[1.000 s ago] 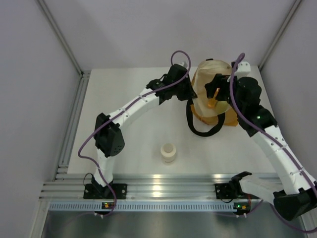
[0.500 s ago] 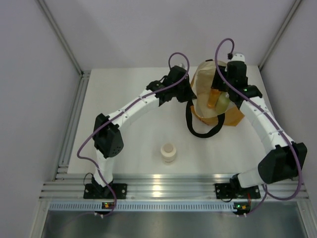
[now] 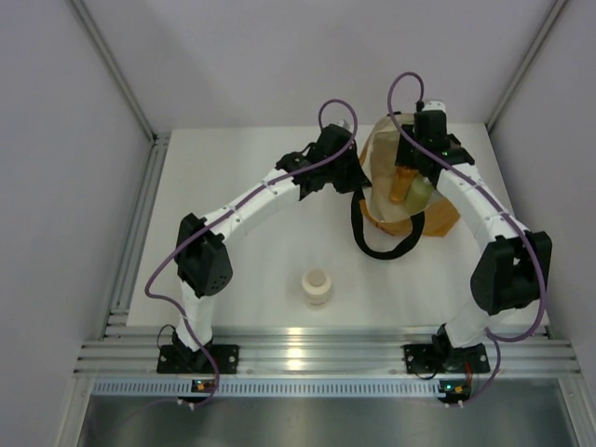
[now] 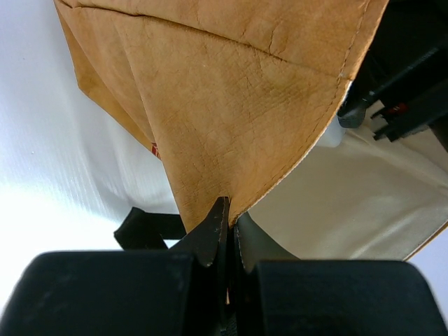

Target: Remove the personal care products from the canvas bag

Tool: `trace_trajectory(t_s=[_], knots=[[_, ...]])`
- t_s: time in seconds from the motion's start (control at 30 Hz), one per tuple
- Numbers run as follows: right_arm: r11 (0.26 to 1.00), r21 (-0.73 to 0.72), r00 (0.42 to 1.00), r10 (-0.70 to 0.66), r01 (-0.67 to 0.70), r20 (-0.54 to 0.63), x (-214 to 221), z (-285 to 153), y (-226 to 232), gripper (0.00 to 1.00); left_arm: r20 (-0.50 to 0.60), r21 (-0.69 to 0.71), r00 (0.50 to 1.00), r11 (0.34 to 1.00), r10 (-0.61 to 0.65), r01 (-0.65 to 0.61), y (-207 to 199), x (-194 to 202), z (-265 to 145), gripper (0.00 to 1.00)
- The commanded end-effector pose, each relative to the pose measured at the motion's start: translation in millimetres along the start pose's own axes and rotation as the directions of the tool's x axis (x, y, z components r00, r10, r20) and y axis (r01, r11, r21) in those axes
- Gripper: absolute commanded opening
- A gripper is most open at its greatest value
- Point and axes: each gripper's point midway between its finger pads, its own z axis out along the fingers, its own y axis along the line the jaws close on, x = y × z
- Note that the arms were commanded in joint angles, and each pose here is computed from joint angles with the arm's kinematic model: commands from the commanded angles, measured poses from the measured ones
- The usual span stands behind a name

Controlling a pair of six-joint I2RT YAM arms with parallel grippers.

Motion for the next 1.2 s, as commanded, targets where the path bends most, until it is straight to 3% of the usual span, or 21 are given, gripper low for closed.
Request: trace_trajectory(t_s=[0.0,0.23,0.6,0.7,0.83,0.9,0.93,1.17], knots=[[0.998,0.055,0.999,0.012,-0.015,0.047,-19,7,-13,0.5,0.0,0.08,1.0,0.997,0.018,-0.018,-28,-1,-24,0.0],[0.996,0.081,0.999,0.028,-0.031,0.034,3,25,-20,0.46,-0.005,0.083,1.0,0.996,0.021,-0.021,-28,0,-25,0.0],[0.997,0.062,0.995,0.039,-0.044,0.088,-7,34,-18,0.43,-0.016,0.084,0.999,0.996,0.028,-0.026,-26,3,-24,0.0],[0.997,0.065,0.996,0.033,-0.039,0.084,-5,37,-18,0.38,-0.013,0.084,1.0,0.996,0.028,-0.026,-27,2,-24,0.0],[0.997,0.06,0.996,0.039,-0.044,0.083,-3,37,-18,0.22,-0.01,0.081,1.0,0.996,0.029,-0.028,-26,2,-24,0.0],[0.998,0.042,0.995,0.043,-0.047,0.093,-5,34,-15,0.12,-0.01,0.081,1.0,0.996,0.027,-0.026,-26,2,-24,0.0],[0.998,0.036,0.993,0.045,-0.049,0.107,-9,29,-15,0.0,-0.009,0.082,1.0,0.996,0.027,-0.027,-27,1,-24,0.0],[0.999,-0.039,0.964,0.014,-0.004,0.265,-65,-29,5,0.0,-0.01,0.081,1.0,0.996,0.026,-0.025,-26,1,-22,0.0]])
